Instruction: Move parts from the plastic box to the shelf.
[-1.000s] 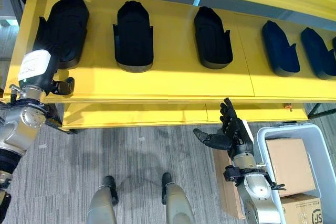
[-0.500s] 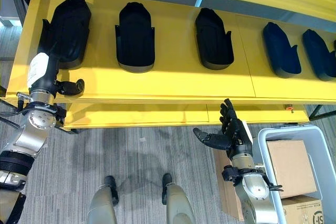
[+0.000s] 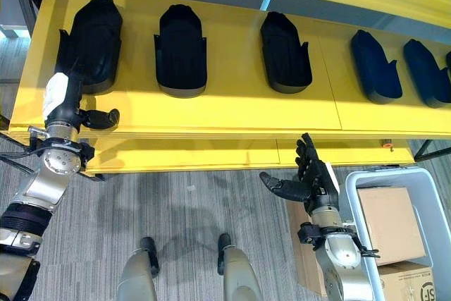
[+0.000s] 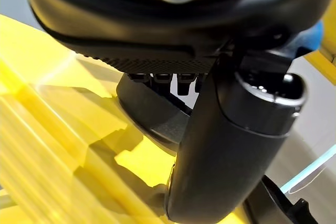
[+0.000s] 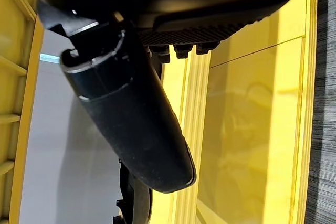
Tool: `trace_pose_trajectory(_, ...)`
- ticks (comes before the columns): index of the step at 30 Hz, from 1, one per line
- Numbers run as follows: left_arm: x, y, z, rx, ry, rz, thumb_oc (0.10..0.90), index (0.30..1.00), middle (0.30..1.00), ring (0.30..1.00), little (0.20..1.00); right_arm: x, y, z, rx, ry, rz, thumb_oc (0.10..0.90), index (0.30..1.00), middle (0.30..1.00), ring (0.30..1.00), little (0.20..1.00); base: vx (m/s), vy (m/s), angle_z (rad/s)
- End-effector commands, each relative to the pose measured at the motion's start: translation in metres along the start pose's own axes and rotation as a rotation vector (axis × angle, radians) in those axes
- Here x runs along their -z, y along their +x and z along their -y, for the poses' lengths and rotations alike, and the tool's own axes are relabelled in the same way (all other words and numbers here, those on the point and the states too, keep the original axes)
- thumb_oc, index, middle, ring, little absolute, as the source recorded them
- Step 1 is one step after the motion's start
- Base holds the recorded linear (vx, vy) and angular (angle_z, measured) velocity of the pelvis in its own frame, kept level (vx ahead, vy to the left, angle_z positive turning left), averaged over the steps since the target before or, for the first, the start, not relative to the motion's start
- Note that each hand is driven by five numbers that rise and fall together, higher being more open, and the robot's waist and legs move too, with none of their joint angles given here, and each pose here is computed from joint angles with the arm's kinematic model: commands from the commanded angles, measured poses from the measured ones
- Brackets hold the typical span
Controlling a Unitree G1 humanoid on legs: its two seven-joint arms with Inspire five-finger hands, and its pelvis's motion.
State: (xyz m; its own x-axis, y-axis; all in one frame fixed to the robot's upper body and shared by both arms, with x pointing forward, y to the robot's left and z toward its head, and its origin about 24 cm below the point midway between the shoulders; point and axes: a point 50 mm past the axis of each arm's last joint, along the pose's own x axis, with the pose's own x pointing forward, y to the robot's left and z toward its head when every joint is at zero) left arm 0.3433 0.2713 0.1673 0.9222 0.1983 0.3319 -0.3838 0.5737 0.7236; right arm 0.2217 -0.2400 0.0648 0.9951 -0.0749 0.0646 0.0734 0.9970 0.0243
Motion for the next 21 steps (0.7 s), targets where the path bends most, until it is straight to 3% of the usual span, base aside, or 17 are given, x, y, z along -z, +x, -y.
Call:
trace_pose_trajectory(1, -0.036, 0.014, -0.009, -0.049, -0.090, 0.138, 0.900, 1.000, 1.000, 1.000, 1.000, -0.048, 0.001, 0.018, 0.054, -0.058, 0.231, 0.900, 1.000, 1.000, 1.000, 1.000, 0.00, 0.000, 0.00)
trace_pose_trajectory(9, -0.036, 0.014, -0.021, -0.092, -0.057, 0.153, 0.900, 1.000, 1.000, 1.000, 1.000, -0.048, 0.001, 0.019, 0.058, -0.065, 0.231, 0.900, 1.000, 1.000, 1.000, 1.000, 0.00, 0.000, 0.00)
trace_pose_trajectory(21, -0.048, 0.013, -0.084, -0.307, 0.182, 0.262, 0.900, 1.000, 1.000, 1.000, 1.000, -0.052, 0.001, 0.025, 0.072, -0.095, 0.237, 0.900, 1.000, 1.000, 1.000, 1.000, 0.00, 0.000, 0.00)
